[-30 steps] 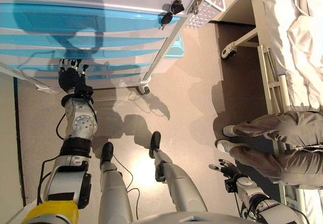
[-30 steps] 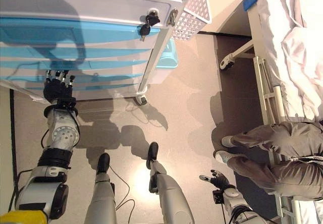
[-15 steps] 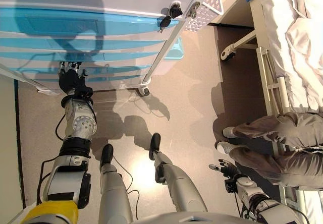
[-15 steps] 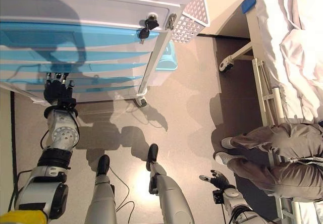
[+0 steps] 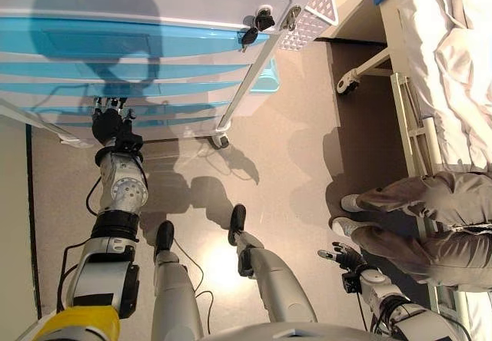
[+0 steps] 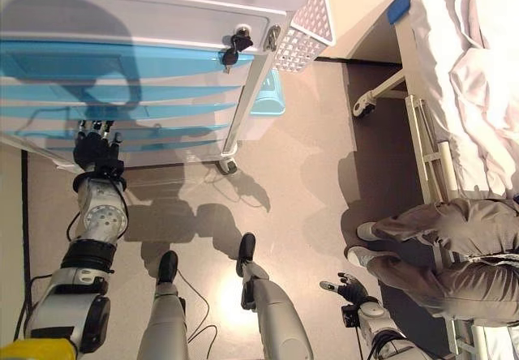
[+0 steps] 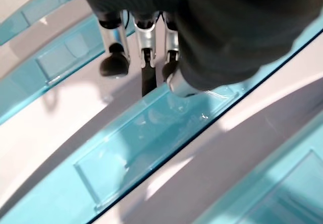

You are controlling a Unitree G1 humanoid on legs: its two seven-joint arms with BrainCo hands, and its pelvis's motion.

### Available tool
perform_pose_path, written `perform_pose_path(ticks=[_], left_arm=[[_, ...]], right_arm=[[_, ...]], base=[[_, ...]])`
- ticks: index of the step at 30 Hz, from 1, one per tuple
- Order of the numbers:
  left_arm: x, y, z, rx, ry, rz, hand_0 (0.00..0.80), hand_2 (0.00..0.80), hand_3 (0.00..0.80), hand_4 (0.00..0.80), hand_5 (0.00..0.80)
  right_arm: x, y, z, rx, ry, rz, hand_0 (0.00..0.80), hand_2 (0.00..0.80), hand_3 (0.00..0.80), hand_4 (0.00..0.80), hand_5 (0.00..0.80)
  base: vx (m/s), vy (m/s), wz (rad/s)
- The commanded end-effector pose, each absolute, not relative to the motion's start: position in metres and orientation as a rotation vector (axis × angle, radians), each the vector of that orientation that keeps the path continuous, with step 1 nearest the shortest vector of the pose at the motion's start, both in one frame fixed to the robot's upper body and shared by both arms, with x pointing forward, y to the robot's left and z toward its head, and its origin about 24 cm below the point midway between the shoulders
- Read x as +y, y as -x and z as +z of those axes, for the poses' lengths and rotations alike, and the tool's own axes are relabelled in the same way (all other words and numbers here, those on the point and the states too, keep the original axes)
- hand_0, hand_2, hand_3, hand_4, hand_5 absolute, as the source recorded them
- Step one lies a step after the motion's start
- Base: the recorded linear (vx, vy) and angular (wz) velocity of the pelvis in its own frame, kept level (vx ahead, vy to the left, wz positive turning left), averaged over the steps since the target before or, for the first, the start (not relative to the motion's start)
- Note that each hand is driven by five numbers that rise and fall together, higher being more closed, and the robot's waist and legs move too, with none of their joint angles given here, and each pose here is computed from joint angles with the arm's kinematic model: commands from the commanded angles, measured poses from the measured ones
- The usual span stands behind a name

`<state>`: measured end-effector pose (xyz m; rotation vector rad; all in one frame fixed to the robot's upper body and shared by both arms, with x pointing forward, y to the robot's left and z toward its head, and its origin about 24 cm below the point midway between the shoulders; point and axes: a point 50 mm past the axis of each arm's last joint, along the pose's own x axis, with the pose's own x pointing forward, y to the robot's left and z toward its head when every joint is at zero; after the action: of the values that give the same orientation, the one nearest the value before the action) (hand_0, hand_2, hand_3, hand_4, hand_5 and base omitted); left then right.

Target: Open the drawer and pick up the medicine

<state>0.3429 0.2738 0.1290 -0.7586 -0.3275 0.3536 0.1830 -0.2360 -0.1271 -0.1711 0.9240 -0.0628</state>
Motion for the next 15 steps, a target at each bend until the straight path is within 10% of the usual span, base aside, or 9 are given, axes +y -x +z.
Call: perform_pose_path(ticks=[1, 15], left_arm=[[0.255, -0.335, 0.2, -0.672, 0.664, 0.092, 0.8, 0.8, 0.8, 0.8, 0.8], [0.243, -0.33, 0.154, -0.537, 0.742, 0.097, 0.8, 0.8, 0.8, 0.8, 0.8]], right_arm=[[-0.259, -0.165, -0.129, 0.983, 0.232, -0.095, 0.0, 0.0, 0.0, 0.0, 0.0], [-0.261, -0.159, -0.131, 0.991, 0.221, -0.118, 0.0, 0.0, 0.0, 0.0, 0.0]], base=[[-0.018, -0.036, 0.09], [-0.016, -0.03, 0.08]])
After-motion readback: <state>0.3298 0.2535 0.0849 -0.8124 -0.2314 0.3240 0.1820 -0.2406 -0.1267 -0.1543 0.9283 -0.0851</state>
